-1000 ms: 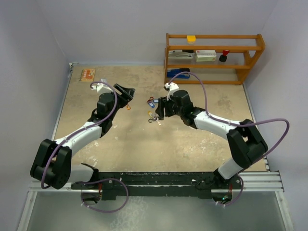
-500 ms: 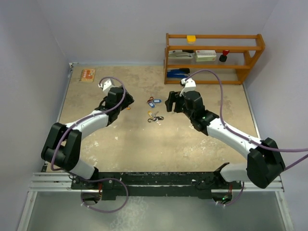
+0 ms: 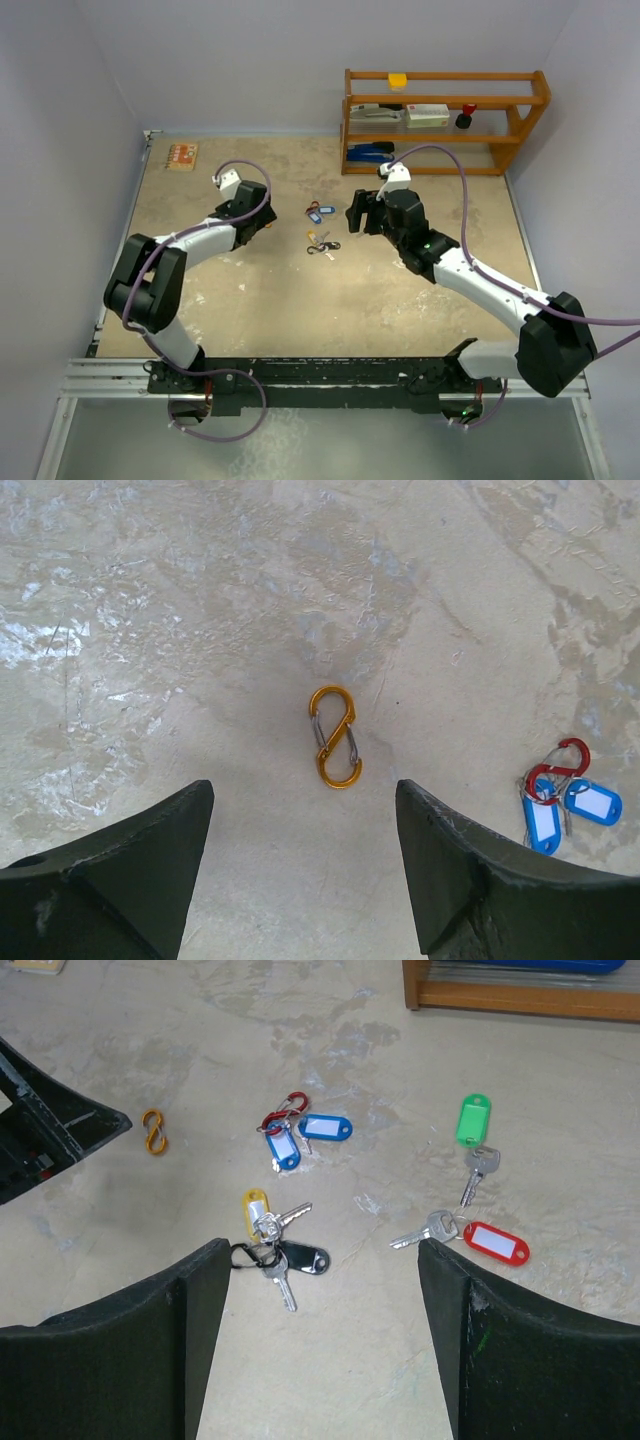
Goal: Put the keys on the keyring
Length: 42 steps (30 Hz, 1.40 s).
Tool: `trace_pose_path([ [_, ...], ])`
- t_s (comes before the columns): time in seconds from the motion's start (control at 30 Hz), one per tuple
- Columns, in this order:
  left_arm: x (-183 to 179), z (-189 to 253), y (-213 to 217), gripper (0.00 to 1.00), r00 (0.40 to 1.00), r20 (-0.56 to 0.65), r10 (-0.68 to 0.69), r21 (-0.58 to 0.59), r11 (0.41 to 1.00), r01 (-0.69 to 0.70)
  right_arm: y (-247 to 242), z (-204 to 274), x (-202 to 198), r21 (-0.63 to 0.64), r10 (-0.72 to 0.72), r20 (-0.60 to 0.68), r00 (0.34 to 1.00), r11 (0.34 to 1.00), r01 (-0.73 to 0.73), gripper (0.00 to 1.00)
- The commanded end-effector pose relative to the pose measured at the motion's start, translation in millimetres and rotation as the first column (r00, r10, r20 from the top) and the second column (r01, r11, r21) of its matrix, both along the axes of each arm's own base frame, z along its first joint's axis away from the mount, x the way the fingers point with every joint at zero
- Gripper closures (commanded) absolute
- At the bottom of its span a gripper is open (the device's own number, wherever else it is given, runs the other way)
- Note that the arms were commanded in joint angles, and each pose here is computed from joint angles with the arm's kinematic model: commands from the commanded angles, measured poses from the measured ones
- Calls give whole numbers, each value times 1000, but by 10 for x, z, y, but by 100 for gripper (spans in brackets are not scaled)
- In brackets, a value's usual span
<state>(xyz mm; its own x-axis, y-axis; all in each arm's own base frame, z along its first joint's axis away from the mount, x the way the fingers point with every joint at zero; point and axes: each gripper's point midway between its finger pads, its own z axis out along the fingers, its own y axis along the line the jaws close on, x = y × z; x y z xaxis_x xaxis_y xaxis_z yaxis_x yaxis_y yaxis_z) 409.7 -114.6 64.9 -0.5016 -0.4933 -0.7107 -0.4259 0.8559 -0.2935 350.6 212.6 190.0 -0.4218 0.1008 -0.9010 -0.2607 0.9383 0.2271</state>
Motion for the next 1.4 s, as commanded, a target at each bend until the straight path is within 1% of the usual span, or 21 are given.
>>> trace_pose_path([
  [0.0,154,95,32,29,1000,26,8,31,999,-9,-40,127,55,15,-34,34,999,999,33,22],
  [0.2,149,-1,43,29,1000,6,10,47,999,-10,-71,151,48,17,-43,42,998,999,43,22],
  [0.4,168,-38,21,30,1000,13,5,45,999,-6,-88,154,36,16,-47,43,998,999,47,21],
  [1.03,264,-198,-133,30,999,-15,-35,73,997,36,-127,177,58,7,-56,51,997,998,56,21],
  [1.37,323,-241,-123,34,999,-34,-27,136,990,32,-160,163,95,0,-67,50,997,998,67,22],
])
